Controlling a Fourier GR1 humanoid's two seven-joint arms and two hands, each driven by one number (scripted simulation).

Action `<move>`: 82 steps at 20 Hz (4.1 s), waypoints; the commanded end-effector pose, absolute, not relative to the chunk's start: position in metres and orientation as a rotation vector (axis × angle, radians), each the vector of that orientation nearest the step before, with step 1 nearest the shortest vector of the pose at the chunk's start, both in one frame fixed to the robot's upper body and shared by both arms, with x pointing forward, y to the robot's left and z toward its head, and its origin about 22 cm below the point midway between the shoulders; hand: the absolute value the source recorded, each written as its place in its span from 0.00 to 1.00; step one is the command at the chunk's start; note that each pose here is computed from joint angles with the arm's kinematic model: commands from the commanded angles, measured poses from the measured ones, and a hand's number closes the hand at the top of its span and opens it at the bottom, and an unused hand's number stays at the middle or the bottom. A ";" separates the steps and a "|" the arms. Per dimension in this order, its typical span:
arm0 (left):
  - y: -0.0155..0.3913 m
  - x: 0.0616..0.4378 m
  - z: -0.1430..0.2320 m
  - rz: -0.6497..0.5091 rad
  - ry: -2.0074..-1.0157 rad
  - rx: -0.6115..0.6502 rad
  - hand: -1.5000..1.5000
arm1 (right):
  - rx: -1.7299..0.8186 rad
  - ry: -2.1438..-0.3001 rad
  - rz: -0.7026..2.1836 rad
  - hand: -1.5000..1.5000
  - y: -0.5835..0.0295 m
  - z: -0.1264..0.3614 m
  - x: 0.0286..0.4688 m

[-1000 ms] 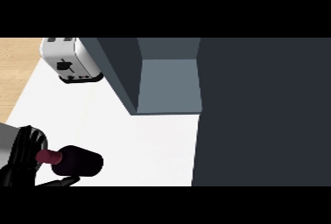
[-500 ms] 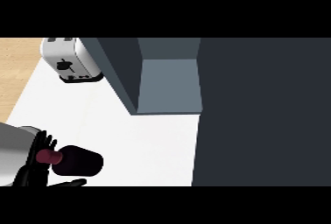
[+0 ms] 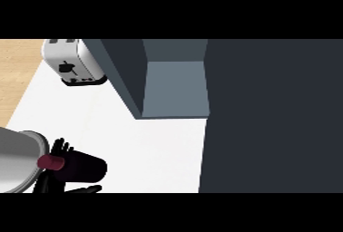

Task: Pick up the wine, place it into the cabinet and close the cabinet

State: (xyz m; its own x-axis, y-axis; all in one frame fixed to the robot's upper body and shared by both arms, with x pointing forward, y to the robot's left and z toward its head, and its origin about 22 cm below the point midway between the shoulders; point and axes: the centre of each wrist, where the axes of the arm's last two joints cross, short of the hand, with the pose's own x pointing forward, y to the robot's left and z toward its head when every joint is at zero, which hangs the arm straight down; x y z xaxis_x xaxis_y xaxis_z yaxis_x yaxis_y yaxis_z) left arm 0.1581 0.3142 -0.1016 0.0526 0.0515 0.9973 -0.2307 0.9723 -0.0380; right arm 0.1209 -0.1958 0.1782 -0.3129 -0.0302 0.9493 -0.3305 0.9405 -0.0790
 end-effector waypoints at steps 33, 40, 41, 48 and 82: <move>0.275 0.193 -0.129 0.422 -1.613 -0.004 1.00 | 0.311 -1.935 0.295 0.00 -0.204 0.206 0.076; 0.276 0.206 -0.117 0.367 -1.706 -0.032 1.00 | 0.329 -1.952 0.270 0.00 -0.201 0.208 0.089; 0.269 0.191 -0.132 0.383 -1.699 -0.042 1.00 | 0.351 -1.936 0.288 0.00 -0.207 0.211 0.071; 0.269 0.188 -0.095 0.348 -1.806 -0.216 1.00 | 0.309 -1.939 0.261 0.00 -0.206 0.201 0.097; 0.087 0.291 0.059 0.225 -1.721 -0.183 1.00 | 0.331 -1.930 0.283 0.00 -0.213 0.201 0.085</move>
